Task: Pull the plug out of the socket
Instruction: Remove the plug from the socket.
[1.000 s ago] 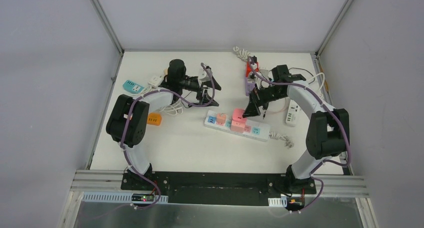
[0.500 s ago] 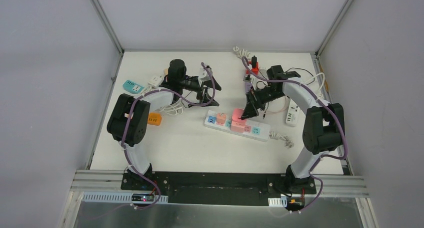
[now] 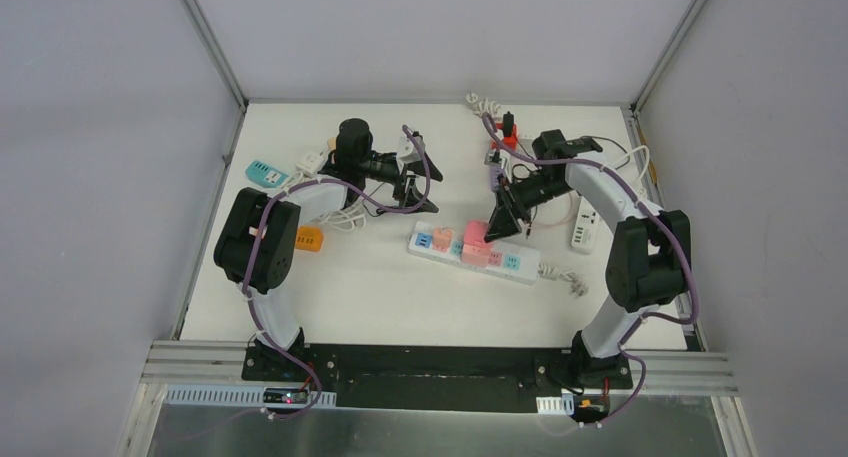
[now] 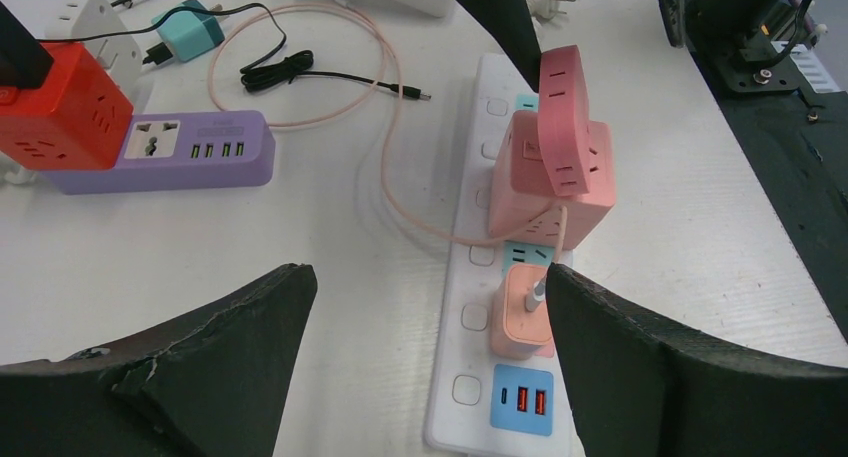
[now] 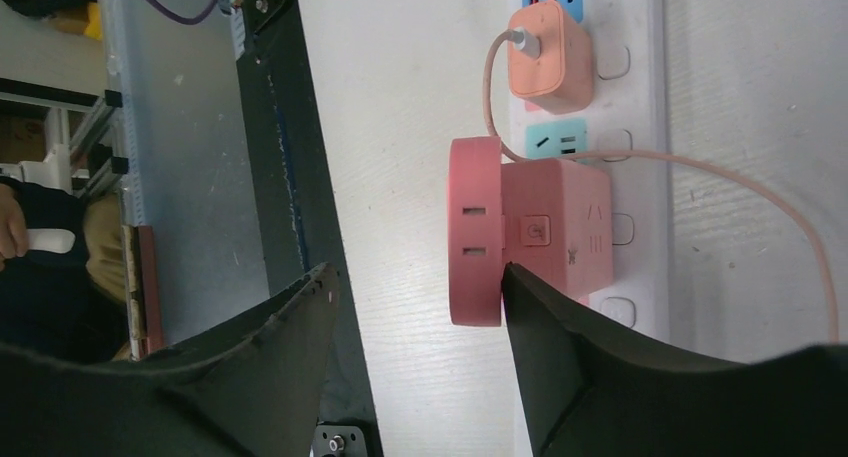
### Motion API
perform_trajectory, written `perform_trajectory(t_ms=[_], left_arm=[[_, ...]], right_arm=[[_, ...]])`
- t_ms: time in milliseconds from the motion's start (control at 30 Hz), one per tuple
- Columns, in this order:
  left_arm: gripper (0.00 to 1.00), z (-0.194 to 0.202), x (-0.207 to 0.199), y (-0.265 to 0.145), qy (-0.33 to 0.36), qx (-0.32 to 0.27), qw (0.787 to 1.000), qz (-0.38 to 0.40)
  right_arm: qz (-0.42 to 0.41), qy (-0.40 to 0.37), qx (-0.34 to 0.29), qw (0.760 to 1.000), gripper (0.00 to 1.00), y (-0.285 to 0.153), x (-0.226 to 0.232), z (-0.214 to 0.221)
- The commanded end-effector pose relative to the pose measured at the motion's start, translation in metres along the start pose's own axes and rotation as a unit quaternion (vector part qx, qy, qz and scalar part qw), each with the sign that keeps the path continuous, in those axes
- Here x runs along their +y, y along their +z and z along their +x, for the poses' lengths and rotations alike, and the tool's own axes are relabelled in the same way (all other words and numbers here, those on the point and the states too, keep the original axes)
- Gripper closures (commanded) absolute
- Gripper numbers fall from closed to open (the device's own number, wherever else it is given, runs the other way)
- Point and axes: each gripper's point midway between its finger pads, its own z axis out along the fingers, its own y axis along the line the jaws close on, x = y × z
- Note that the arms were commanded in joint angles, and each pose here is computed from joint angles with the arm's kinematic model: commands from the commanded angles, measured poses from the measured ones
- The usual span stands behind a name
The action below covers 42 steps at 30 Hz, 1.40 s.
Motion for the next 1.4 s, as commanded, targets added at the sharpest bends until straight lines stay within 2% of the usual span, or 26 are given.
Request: perform_trajectory(t_ms=[0,133,233,467,533,567,633,733,833,967,1067,1267,1367], left_arm=[[0.11,-0.022,0.002,0.003,0.051,-0.014,0.999,0.014],[0.11,-0.025,0.003,0.003,0.059,-0.014,0.998,0.007],[0.11,-0.028,0.001,0.003,0.064,-0.015,0.998,0.008],[0.11,-0.045,0.000,0.004,0.076,-0.013,0.997,-0.023],[0.11,-0.042,-0.001,0.003,0.053,0.000,0.997,-0.047],[0.11,-0.041,-0.001,0.003,0.047,0.006,0.997,-0.066],[0.11,-0.034,-0.007,0.003,0.048,0.023,0.992,-0.110],[0.10,-0.012,-0.031,0.004,0.093,0.048,0.985,-0.140],[0.08,-0.001,-0.054,0.008,0.135,0.041,0.982,-0.127],[0.09,0.012,-0.060,0.016,0.154,0.035,0.984,-0.084],[0.11,0.016,-0.065,0.027,0.149,0.012,0.988,-0.039],[0.11,0.010,-0.065,0.039,0.156,-0.060,0.985,-0.037],[0.11,0.014,-0.067,0.051,0.155,-0.068,0.985,-0.031]], right_arm=[[0.039,-0.057,0.022,0.997,0.37,0.003,0.002,-0.005],[0.075,-0.075,0.047,0.993,0.43,0.009,-0.008,-0.002],[0.090,-0.089,0.057,0.990,0.53,0.012,-0.011,-0.001],[0.117,-0.122,0.095,0.981,0.88,0.019,-0.017,0.006],[0.122,-0.130,0.095,0.979,0.94,0.018,-0.018,0.006],[0.124,-0.134,0.093,0.979,1.00,0.018,-0.018,0.007],[0.131,-0.142,0.089,0.977,1.00,0.018,-0.019,0.007],[0.143,-0.164,0.089,0.972,1.00,0.015,-0.021,0.008],[0.141,-0.196,0.091,0.966,1.00,0.013,-0.018,0.013],[0.131,-0.232,0.095,0.959,1.00,0.013,-0.015,0.018],[0.127,-0.241,0.100,0.957,1.00,0.012,-0.015,0.021],[0.118,-0.256,0.102,0.954,1.00,0.014,-0.014,0.023],[0.121,-0.261,0.103,0.952,1.00,0.014,-0.014,0.023]])
